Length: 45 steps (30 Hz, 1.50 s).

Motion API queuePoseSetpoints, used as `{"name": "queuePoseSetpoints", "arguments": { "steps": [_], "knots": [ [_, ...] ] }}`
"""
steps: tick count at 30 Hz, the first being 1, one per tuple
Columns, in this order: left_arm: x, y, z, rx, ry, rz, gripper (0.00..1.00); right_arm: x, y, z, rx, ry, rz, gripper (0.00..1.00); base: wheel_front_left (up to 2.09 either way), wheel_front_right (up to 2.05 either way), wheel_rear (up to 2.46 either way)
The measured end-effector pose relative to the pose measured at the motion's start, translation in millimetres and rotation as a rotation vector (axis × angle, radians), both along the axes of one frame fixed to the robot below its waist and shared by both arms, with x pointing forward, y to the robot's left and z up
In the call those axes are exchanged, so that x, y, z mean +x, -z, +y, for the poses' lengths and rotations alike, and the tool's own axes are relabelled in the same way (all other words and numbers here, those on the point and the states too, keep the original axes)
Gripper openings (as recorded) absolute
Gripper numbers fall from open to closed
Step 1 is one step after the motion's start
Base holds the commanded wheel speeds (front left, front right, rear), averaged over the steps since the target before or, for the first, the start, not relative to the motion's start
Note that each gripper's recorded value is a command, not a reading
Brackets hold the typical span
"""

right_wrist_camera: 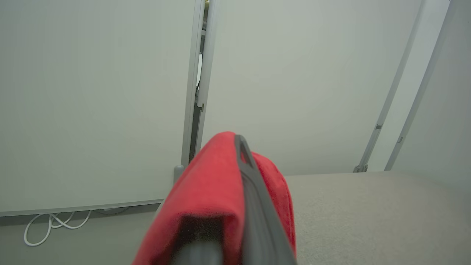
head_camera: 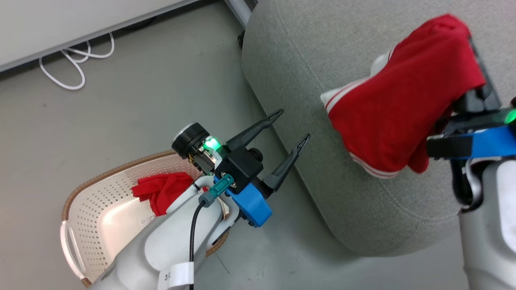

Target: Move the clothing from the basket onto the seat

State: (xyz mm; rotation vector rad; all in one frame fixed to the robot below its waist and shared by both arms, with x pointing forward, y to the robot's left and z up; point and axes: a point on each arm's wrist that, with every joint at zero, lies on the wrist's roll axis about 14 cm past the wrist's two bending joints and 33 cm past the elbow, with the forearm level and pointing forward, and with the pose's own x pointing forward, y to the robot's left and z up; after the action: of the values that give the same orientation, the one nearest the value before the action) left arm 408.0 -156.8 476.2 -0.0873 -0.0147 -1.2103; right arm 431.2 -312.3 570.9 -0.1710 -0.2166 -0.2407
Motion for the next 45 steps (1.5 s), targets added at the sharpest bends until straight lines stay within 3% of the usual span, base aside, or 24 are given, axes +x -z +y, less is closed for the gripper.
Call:
{"name": "queuePoseSetpoints", "arguments": {
  "steps": [8, 16, 21, 27, 36, 41, 42, 43, 44, 45],
  "knots": [
    [46.0, 37.3, 9.3, 0.007, -0.023, 0.004, 1.00, 72.2, -71.5, -38.3, -0.170, 0.052, -0.182, 0.00, 0.00, 0.00, 0.00],
    [78.3, 84.4, 23.2, 0.025, -0.056, 0.050, 1.00, 118.7, -76.5, -97.5, -0.258, 0.160, -0.184, 0.00, 0.00, 0.00, 0.00],
    [89.7, 115.1, 36.0, 0.049, -0.083, 0.084, 1.00, 139.7, -37.4, -121.0, -0.258, 0.203, -0.095, 0.00, 0.00, 0.00, 0.00],
    [90.1, 142.7, 45.9, 0.069, -0.100, 0.126, 1.00, 147.1, 56.7, -128.3, -0.167, 0.229, 0.092, 0.00, 0.00, 0.00, 0.00],
    [90.8, 142.6, 50.3, 0.073, -0.114, 0.127, 1.00, 105.1, 148.5, -125.9, -0.035, 0.277, 0.298, 0.00, 0.00, 0.00, 0.00],
    [91.5, 138.4, 50.7, 0.073, -0.118, 0.120, 1.00, 85.0, 168.4, -124.5, 0.025, 0.305, 0.340, 0.00, 0.00, 0.00, 0.00],
    [91.5, 136.7, 50.6, 0.073, -0.117, 0.116, 1.00, 82.5, 166.5, -126.0, 0.031, 0.311, 0.334, 0.33, 0.00, 0.00, 0.00],
    [91.8, 134.3, 50.4, 0.072, -0.118, 0.111, 1.00, 80.5, 162.9, -126.5, 0.034, 0.316, 0.323, 0.90, 0.00, 0.00, 0.00],
    [91.9, 131.0, 49.8, 0.068, -0.118, 0.106, 1.00, 77.0, 161.1, -126.2, 0.042, 0.319, 0.316, 1.00, 0.00, 0.00, 0.00],
    [92.0, 127.6, 49.4, 0.064, -0.120, 0.101, 1.00, 72.5, 160.6, -125.2, 0.046, 0.320, 0.316, 1.00, 0.00, 0.00, 0.00]
  ]
}}
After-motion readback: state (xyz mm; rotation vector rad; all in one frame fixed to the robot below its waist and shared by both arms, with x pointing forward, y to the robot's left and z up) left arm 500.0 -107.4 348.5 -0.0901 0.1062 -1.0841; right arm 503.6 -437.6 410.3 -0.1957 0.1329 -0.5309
